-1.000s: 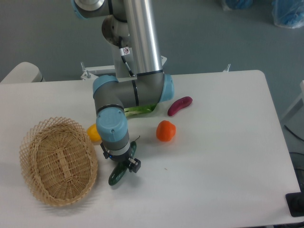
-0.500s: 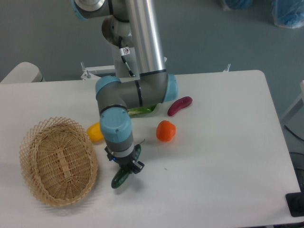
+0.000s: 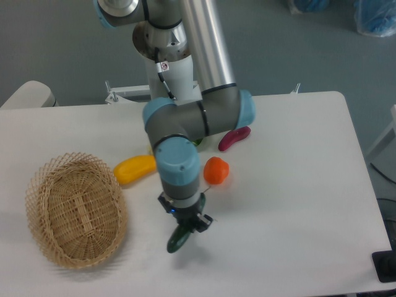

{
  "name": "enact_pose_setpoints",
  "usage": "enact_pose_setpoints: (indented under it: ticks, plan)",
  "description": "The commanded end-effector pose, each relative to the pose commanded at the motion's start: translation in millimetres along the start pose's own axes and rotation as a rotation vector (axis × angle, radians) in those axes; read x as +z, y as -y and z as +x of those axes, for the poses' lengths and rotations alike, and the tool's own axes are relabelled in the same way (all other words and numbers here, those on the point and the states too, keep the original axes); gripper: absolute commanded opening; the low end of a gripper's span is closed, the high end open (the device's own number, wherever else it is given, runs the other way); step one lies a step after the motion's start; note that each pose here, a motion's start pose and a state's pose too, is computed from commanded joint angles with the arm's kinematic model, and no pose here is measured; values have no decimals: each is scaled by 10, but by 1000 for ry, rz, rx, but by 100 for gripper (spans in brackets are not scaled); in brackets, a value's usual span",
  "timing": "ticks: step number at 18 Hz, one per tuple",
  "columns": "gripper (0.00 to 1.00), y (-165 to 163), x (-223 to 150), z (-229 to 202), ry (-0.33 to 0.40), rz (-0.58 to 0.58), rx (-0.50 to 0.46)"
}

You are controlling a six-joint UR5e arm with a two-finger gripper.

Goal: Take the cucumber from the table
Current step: 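Lift the grasped cucumber up off the table and away from the basket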

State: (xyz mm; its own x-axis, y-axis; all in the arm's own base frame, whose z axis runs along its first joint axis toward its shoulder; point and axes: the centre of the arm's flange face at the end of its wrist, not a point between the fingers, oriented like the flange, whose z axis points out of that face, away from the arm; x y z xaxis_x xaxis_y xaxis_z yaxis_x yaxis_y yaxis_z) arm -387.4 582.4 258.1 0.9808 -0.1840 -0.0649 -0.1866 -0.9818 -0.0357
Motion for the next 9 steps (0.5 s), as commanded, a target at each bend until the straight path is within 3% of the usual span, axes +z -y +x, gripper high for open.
enact_pose_setpoints:
  ticks: [3, 7, 9]
  plan:
    - [14, -63, 17, -228, 1, 0, 60]
    - [13, -146, 13, -437, -21, 11, 66]
    - [13, -149, 21, -441, -21, 7, 146]
